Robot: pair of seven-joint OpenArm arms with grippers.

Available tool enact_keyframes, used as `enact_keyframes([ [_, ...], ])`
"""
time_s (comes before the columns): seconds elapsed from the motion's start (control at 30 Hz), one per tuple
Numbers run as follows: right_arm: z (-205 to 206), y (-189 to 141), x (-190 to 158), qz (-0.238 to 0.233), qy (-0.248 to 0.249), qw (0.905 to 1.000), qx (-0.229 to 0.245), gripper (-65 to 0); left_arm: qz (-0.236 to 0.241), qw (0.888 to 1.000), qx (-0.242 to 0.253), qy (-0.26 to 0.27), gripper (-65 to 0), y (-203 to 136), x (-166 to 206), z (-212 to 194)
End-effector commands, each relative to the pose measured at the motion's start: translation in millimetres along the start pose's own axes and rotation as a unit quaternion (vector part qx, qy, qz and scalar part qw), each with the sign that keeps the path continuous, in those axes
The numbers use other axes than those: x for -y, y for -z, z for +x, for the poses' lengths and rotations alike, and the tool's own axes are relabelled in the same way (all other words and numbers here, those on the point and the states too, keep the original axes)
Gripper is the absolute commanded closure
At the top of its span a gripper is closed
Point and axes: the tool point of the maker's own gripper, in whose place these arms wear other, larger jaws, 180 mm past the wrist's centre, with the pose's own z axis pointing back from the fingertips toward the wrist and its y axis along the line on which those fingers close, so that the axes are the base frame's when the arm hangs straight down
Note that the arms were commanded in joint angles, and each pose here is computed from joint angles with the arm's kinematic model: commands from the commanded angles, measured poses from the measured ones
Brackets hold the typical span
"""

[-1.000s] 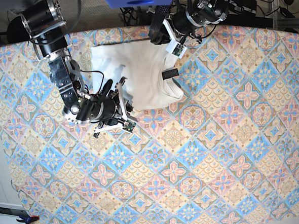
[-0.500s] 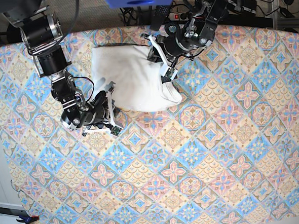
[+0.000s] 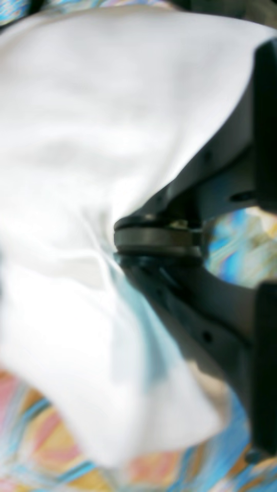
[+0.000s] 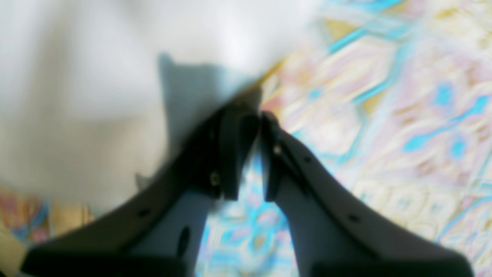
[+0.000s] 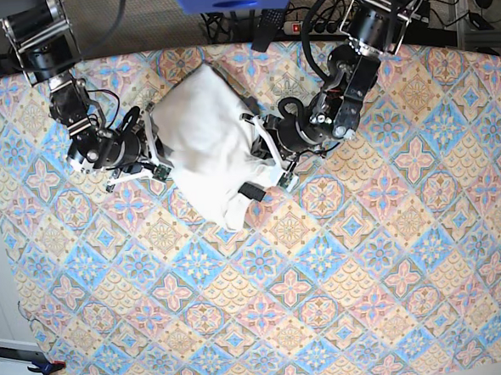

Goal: Fold the T-shirt properly
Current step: 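Press and tuck the folded bundle with both grippers, then release left gripper, then drag the folded bundle with the right gripper away from the robot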

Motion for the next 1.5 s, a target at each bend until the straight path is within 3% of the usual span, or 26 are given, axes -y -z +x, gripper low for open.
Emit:
enact_keyframes([
  [0.0,-4,-8,5,-0.011,-0.005,0.9999,-0.002,-8.9,0.021,1.000,0.012,0.009,-2.3,3,-7,19],
  [0.3,-8,-54,7,-0.067,0.013,0.9975,0.016,-8.9,0.007,0.998,0.054,0.004,-2.3,38,10,95],
  [0.47,0,-90,12,-0.114,0.006,0.9929,0.034,-8.9,0.010,0.998,0.064,0.023,-2.3,55,26,111],
  [0.57,-5,-98,0,-0.114,0.006,0.9931,0.028,-8.9,0.004,0.996,0.084,0.032,-2.3,49,36,127],
  [0.63,8,-94,-13,-0.092,0.008,0.9943,0.053,-8.9,-0.001,0.995,0.097,0.032,-2.3,41,39,138],
  [0.77,64,-86,-41,-0.034,0.014,0.9899,0.137,-8.9,0.038,0.992,0.119,-0.032,-2.3,4,-13,136],
  [1.03,181,-84,-77,0.021,-0.030,0.9666,0.254,-8.9,0.104,0.976,0.148,-0.123,-2.3,-83,-103,66],
  [1.13,213,-68,-86,0.052,-0.020,0.9613,0.270,-8.9,0.137,0.967,0.162,-0.139,-2.3,-121,-125,44],
  [1.3,238,-32,-83,0.093,0.016,0.9617,0.258,-8.6,0.175,0.957,0.186,-0.134,-2.3,-170,-133,30],
  [1.47,231,13,-98,0.149,0.071,0.9562,0.242,-4.3,0.194,0.953,0.195,-0.130,-2.3,-195,-133,22],
])
